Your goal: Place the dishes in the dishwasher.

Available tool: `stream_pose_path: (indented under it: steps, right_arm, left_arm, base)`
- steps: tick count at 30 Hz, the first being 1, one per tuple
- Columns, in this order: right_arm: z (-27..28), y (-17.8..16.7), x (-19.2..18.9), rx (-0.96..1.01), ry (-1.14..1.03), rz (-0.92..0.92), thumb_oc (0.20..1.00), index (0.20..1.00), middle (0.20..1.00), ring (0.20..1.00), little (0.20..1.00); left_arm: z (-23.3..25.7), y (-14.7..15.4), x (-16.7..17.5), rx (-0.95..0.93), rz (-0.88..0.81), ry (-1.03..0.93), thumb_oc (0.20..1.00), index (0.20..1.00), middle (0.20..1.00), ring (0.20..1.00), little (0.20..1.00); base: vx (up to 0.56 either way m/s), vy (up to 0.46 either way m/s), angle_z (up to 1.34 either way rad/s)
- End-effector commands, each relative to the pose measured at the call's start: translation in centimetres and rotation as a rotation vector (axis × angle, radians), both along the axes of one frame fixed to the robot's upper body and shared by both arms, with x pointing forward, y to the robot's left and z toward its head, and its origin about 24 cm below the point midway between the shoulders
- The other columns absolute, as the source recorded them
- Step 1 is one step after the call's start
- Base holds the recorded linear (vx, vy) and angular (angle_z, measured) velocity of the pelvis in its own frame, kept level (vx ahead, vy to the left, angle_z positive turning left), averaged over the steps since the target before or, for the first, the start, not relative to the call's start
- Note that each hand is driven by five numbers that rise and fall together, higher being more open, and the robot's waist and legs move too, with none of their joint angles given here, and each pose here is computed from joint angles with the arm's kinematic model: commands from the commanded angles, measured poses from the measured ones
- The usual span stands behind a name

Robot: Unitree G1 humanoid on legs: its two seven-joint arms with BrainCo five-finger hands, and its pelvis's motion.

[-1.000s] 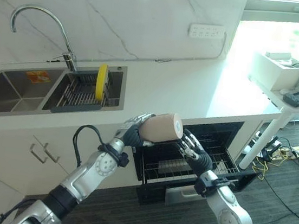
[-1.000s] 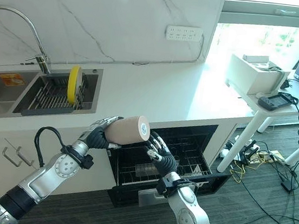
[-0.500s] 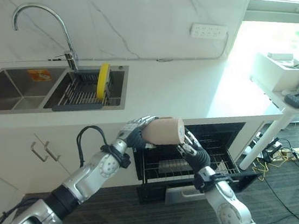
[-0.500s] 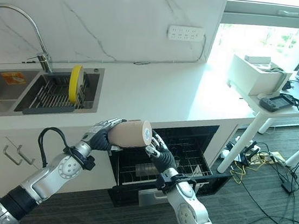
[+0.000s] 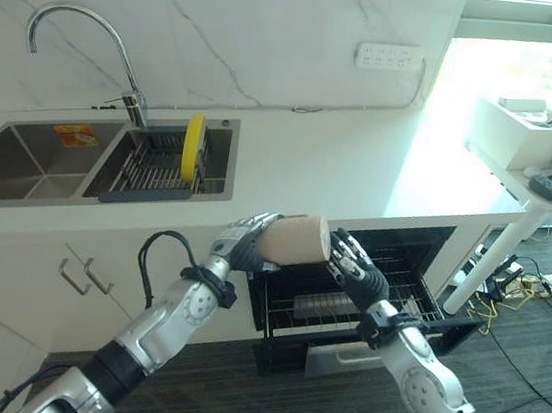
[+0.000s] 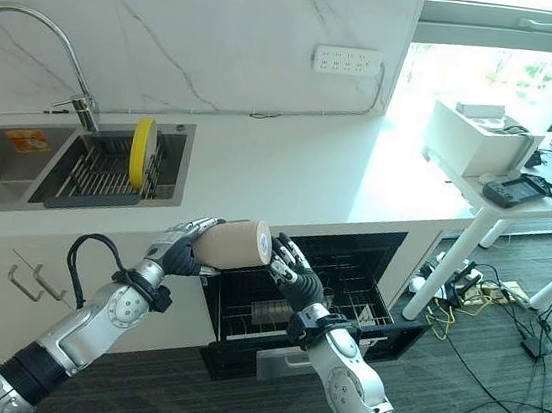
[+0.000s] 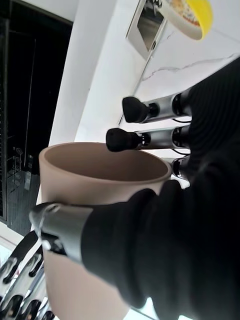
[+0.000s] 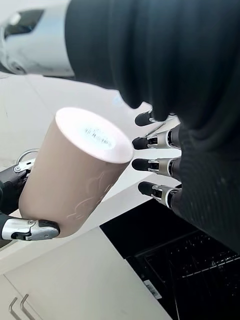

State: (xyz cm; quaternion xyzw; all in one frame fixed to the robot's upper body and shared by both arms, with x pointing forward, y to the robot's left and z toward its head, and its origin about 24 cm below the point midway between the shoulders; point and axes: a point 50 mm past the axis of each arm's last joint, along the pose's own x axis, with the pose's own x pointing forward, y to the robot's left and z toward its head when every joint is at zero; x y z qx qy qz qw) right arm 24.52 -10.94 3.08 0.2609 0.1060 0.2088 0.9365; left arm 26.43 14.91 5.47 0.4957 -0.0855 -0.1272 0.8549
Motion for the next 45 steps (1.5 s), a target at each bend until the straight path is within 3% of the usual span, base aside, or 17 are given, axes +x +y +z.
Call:
stream_pose_path:
  steps: [1,8,17,25,30,45]
  right_arm:
    - [3.8,0.8,1.1,0.103,-0.173,-0.008,1.000,1.000,1.000,1.000,1.000]
    - [2.9,-1.5,1.9,-0.101,-0.201,-0.063,1.000,1.000,1.000,1.000,1.000]
    - [3.6,-5.8,5.1,-0.846,-0.356,0.076,1.000,1.000,1.000,1.000,1.000]
    - [5.4,-6.3,7.2,-1.404,-0.538,0.156,1.000,1.000,1.000,1.000,1.000]
    - [5.6,-4.9,7.8,-1.556,-0.604,0.226,1.000,1.000,1.000,1.000,1.000]
    - [2.4,-2.3,7.7,-1.762,-0.541,0.362,1.000,1.000,1.000,1.000,1.000]
  left_arm:
    - [3.6,1.3,3.1,0.093,0.031,-0.181,0.200,0.200,0.200,0.200,0.200]
    - [3.8,2.8,3.6,0.222,0.006,-0.170,0.200,0.200,0.200,0.200,0.200]
    - [4.1,2.9,4.9,0.370,-0.070,-0.107,0.200,0.200,0.200,0.200,0.200]
    - [3.8,1.8,5.5,0.456,-0.137,-0.034,0.200,0.200,0.200,0.200,0.200]
    - [3.7,1.1,5.8,0.548,-0.187,0.031,0.200,0.200,0.200,0.200,0.200]
    - [2.7,0.4,6.9,0.684,-0.147,0.200,0.200,0.200,0.200,0.200,0.200]
  base:
    - [0.00,0.000,0.00]
    - [0.00,0.000,0.00]
    - [0.00,-0.010,0.01]
    - [0.00,0.000,0.00]
    - [0.00,0.000,0.00]
    - [0.00,0.001,-0.01]
